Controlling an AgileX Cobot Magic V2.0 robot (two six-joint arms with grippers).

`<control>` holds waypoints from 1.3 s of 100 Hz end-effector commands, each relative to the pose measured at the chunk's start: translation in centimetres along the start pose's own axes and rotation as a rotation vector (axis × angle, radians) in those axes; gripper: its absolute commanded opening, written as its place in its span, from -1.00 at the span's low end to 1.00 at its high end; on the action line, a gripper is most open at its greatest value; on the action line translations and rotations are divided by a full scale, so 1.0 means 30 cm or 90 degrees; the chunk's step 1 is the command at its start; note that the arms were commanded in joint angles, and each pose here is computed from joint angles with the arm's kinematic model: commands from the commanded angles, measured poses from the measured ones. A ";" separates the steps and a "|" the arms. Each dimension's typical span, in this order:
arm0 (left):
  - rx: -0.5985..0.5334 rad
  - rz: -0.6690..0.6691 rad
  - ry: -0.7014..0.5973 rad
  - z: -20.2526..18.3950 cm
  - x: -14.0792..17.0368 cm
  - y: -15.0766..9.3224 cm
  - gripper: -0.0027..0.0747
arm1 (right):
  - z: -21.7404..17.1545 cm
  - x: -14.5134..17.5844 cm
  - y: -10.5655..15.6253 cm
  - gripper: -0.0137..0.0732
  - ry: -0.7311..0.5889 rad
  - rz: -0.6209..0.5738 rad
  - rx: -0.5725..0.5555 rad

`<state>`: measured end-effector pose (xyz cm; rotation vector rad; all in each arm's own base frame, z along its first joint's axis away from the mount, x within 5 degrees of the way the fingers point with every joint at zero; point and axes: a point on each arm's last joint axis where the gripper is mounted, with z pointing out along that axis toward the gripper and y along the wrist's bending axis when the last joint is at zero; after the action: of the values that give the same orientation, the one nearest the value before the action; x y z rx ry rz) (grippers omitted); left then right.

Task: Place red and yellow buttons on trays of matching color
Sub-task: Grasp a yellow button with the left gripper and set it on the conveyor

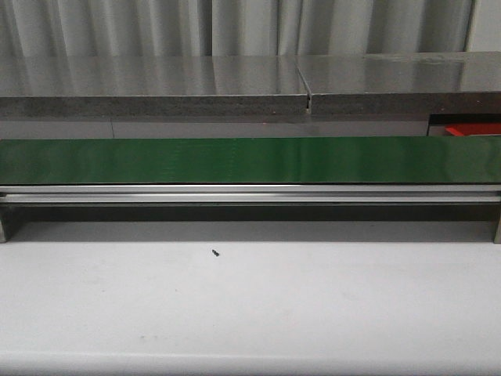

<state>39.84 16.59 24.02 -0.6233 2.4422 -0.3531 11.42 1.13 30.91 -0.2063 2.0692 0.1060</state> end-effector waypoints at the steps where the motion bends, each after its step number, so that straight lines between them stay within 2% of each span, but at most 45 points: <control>1: 0.030 0.044 -0.087 -0.179 -0.051 -0.103 -0.98 | -0.017 -0.039 -0.004 -0.91 -0.053 0.002 0.013; 18: 0.056 0.124 -0.073 -0.233 -0.021 -0.212 -0.98 | -0.017 -0.039 -0.004 -0.91 -0.053 0.002 0.013; 52: 0.021 0.348 -0.018 -0.139 0.087 -0.451 -0.98 | -0.017 -0.039 -0.004 -0.91 -0.053 0.002 0.013; 64: 0.026 0.390 -0.010 -0.113 0.119 -0.511 -0.98 | -0.017 -0.039 -0.004 -0.91 -0.053 0.002 0.013; 112: 0.020 0.341 0.031 -0.055 0.140 -0.506 -0.96 | -0.017 -0.039 -0.004 -0.91 -0.053 0.002 0.013; 119: 0.020 0.341 0.033 -0.055 0.141 -0.506 -0.86 | -0.017 -0.039 -0.004 -0.91 -0.053 0.002 0.013; 130: 0.020 0.341 0.034 -0.055 0.141 -0.505 -0.54 | -0.017 -0.039 -0.004 -0.91 -0.053 0.002 0.013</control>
<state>41.27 1.88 26.21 0.0840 2.6284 -0.1858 11.42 1.13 30.91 -0.2063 2.0692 0.1060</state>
